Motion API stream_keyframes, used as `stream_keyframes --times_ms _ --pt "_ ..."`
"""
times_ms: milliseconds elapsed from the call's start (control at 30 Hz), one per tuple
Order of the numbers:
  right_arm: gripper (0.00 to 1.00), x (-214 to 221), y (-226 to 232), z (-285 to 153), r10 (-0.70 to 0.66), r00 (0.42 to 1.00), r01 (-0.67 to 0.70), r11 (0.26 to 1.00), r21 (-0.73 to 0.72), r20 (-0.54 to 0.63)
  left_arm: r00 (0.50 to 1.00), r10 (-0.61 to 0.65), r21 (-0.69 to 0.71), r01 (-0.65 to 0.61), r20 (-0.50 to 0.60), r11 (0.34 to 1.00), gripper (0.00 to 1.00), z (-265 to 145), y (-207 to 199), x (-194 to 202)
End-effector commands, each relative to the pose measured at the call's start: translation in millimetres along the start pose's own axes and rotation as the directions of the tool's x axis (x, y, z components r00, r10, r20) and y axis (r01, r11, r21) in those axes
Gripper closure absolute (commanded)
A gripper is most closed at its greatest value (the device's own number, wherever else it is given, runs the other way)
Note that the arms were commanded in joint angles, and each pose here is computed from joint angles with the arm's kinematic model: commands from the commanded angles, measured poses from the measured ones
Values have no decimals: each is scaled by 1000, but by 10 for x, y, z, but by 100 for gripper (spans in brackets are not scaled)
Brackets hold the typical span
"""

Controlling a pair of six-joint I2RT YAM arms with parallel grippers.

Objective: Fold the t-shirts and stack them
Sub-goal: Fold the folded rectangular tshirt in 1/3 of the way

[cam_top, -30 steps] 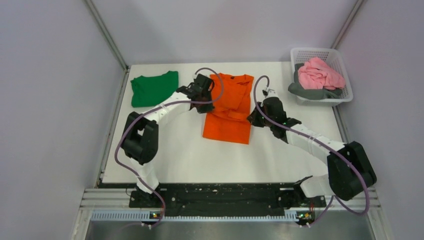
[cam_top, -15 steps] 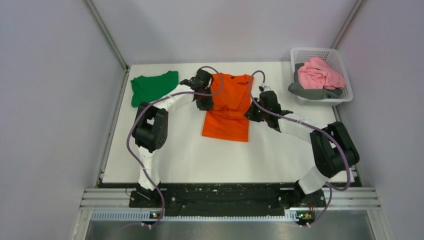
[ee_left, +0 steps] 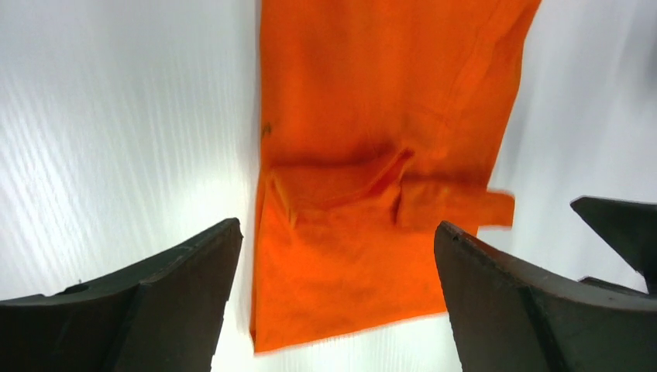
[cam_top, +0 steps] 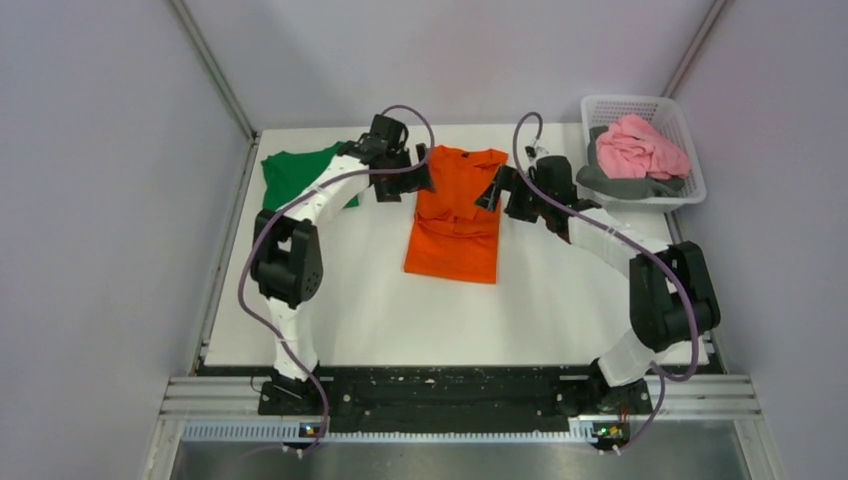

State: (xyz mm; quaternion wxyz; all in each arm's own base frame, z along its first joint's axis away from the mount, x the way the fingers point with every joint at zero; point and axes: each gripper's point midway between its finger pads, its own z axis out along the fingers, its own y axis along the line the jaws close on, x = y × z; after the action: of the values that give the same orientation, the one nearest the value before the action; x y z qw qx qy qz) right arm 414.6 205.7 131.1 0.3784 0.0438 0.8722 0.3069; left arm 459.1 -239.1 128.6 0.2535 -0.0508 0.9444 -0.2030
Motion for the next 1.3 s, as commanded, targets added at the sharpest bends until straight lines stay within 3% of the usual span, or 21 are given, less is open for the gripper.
stream_keyframes --times_ms 0,133,267,467,633,767,900,1067,1267 --pt "1 550 366 -300 -96 989 78 985 -152 -112 1000 -12 50 10 27 999 1 -550 -27 236" --pt "1 1093 526 -288 -155 970 118 973 -198 -186 997 -76 22 76 -17 997 1 -686 300 853" --pt "1 1191 590 -113 -172 965 128 968 -216 -199 991 -129 0 129 -23 992 1 -902 557 1319" --pt "1 825 500 505 -196 973 181 975 -128 -118 982 -188 -65 187 -12 980 1 -1149 916 1828" --pt "1 224 492 865 -169 986 169 984 -55 12 981 -193 -99 195 25 976 1 -1340 1023 1889" --pt "1 -41 417 965 -144 989 144 989 -25 23 979 -200 -79 202 35 976 1 -1369 1013 1916" --pt "1 -133 458 810 -160 986 162 986 -27 37 980 -197 -79 199 29 977 1 -1352 998 1898" --pt "1 123 426 330 -200 980 199 979 -45 -12 985 -173 -23 173 17 985 2 -1193 846 1759" --pt "1 752 73 -272 -119 990 120 993 13 -72 981 -166 14 168 -96 986 21 -777 646 1646"
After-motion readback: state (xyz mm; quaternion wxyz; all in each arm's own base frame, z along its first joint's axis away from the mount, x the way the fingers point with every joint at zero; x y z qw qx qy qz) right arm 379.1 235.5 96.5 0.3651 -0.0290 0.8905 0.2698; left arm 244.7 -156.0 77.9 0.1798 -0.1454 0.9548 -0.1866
